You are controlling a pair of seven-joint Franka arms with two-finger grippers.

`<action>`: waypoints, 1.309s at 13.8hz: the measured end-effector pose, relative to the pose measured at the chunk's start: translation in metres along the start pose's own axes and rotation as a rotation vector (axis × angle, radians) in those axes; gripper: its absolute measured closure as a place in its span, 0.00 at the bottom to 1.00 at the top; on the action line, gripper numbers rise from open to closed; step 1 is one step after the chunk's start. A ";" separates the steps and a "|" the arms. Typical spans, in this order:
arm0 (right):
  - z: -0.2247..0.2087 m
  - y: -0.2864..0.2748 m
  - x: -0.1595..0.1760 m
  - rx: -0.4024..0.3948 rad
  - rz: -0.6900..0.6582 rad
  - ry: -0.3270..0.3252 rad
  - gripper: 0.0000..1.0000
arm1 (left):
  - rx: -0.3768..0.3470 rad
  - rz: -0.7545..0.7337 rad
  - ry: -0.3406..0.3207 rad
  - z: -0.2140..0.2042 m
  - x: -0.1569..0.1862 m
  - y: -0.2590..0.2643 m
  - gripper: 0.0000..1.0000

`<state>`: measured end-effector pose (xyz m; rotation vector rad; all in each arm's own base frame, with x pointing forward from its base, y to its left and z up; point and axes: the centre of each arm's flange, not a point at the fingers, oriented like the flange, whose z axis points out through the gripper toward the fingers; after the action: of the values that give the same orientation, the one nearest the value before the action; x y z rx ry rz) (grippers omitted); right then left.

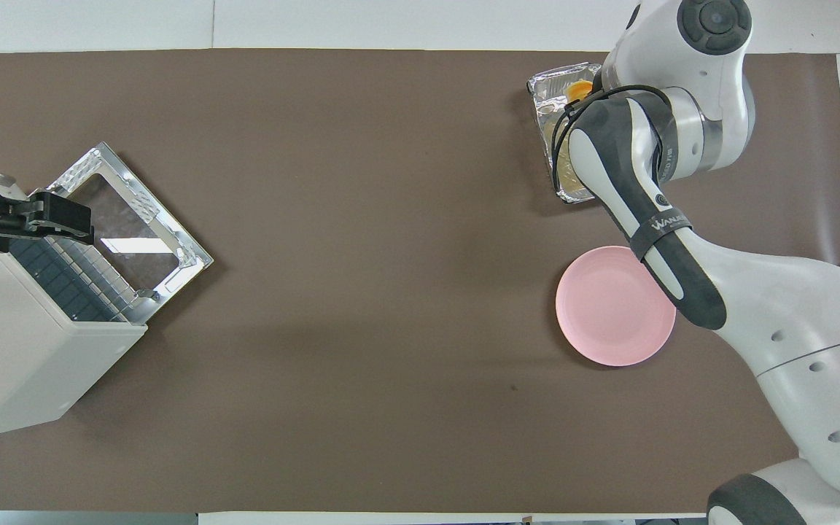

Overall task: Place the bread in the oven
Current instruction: 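Carry the bread with the right gripper and lower it into the foil tray, then open the right gripper to release the bread in the tray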

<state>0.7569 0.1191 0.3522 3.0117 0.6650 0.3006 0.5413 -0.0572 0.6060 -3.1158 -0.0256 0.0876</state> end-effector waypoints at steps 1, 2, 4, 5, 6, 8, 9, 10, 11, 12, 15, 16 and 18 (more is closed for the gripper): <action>0.009 -0.002 -0.003 0.002 -0.010 -0.002 0.91 | 0.000 0.000 0.000 0.000 0.000 0.000 0.00; 0.013 -0.005 -0.005 0.004 -0.015 -0.009 0.91 | 0.000 0.000 0.000 0.000 0.000 0.000 0.00; 0.019 -0.008 -0.007 0.008 -0.020 -0.019 0.91 | 0.000 0.000 0.000 0.000 0.000 0.000 0.00; 0.022 -0.010 -0.009 0.011 -0.022 -0.025 0.91 | 0.000 0.000 0.000 0.000 0.000 0.000 0.00; 0.026 -0.011 -0.011 0.012 -0.023 -0.028 0.91 | 0.000 0.000 0.000 0.000 0.000 0.000 0.00; 0.031 -0.012 -0.014 0.014 -0.024 -0.034 0.91 | 0.000 0.000 0.000 0.000 0.000 0.000 0.00; 0.031 -0.013 -0.015 0.015 -0.024 -0.036 0.85 | 0.000 0.000 0.000 0.000 0.000 0.000 0.00; 0.030 -0.013 -0.015 0.017 -0.025 -0.040 0.76 | 0.000 0.000 0.000 0.000 0.000 0.000 0.00; 0.027 -0.014 -0.015 0.019 -0.026 -0.048 0.67 | 0.000 0.000 0.000 0.000 0.000 0.000 0.00; 0.022 -0.015 -0.016 0.021 -0.026 -0.055 0.56 | 0.000 0.000 0.000 0.000 0.000 0.000 0.00; -0.001 -0.010 -0.018 0.021 -0.020 -0.084 0.24 | 0.000 0.000 0.000 0.000 0.000 0.000 0.00; -0.009 -0.005 -0.017 0.017 -0.015 -0.085 0.12 | 0.000 0.000 0.000 0.000 0.000 0.000 0.00; -0.017 0.007 -0.015 0.002 -0.001 -0.058 0.00 | 0.000 0.000 0.000 0.000 0.000 0.000 0.00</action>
<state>0.7433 0.1064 0.3666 3.0090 0.6624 0.2123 0.5413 -0.0572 0.6060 -3.1158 -0.0256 0.0876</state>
